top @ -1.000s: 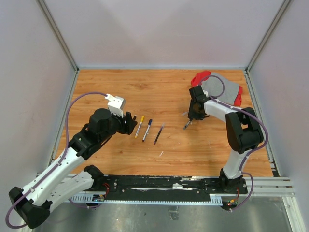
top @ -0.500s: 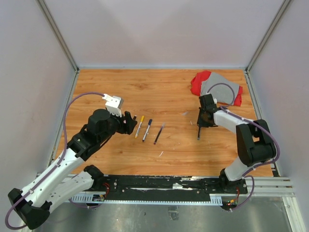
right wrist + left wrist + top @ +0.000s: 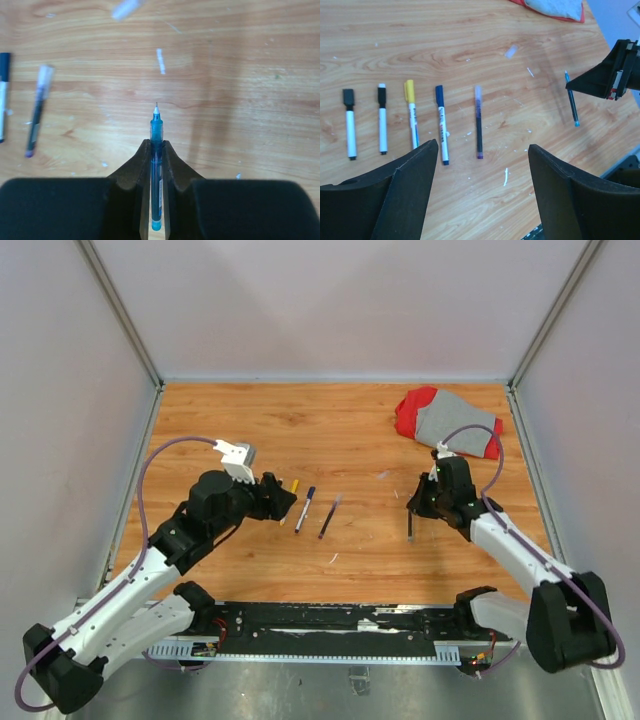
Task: Insert the pens into the pen caps
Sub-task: Pick up the pen from the center of the board.
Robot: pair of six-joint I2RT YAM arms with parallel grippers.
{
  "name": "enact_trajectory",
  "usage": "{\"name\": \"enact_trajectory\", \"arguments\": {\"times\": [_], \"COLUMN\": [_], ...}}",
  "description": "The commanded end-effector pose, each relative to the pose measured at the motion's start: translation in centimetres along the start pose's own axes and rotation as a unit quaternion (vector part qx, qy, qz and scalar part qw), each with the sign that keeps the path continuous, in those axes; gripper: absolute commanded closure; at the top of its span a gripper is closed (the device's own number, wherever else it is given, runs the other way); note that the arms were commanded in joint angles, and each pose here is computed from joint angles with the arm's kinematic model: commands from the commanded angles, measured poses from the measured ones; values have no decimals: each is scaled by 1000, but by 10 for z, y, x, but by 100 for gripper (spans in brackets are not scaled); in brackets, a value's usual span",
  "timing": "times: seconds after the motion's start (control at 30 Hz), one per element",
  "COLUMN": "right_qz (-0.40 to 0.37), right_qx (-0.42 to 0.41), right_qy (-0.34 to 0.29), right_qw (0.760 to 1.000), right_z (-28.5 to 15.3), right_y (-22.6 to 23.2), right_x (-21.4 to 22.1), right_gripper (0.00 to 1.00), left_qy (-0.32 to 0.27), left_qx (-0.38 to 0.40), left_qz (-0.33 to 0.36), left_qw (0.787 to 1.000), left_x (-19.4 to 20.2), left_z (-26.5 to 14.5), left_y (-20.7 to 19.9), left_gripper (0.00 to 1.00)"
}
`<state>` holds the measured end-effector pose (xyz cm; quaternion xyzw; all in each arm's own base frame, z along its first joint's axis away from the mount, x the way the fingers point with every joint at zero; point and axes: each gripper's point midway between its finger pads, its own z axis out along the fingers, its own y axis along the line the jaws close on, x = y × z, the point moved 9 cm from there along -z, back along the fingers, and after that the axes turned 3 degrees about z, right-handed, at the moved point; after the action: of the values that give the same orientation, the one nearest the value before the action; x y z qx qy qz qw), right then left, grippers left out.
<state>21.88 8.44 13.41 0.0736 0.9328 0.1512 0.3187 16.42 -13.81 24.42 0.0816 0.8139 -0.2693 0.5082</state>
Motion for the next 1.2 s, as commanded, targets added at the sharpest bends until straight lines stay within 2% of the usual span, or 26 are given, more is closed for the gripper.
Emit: {"name": "enact_trajectory", "arguments": {"times": [0.0, 0.4, 0.7, 0.87, 1.17], "right_qz": [-13, -21, 2, 26, 71], "right_qx": [-99, -251, -349, -366, -379], "right_qy": [-40, -98, -134, -137, -155], "right_qw": [994, 963, 927, 920, 910], "right_z": [-18, -61, -82, -85, -88], "right_y": [16, 70, 108, 123, 137], "right_x": [1, 7, 13, 21, 27], "right_gripper": [99, 99, 99, 99, 99], "left_qy": [-20, -22, -32, -41, -30], "left_qx": [55, 144, 210, 250, 258], "left_qz": [-33, -52, -59, -66, -71], "left_qw": [998, 988, 976, 965, 963], "left_x": [1, 29, 35, 35, 44], "left_z": [6, 19, 25, 24, 27], "left_y": [-15, -55, -71, -80, -83], "left_gripper": [21, 22, 23, 25, 26]}}
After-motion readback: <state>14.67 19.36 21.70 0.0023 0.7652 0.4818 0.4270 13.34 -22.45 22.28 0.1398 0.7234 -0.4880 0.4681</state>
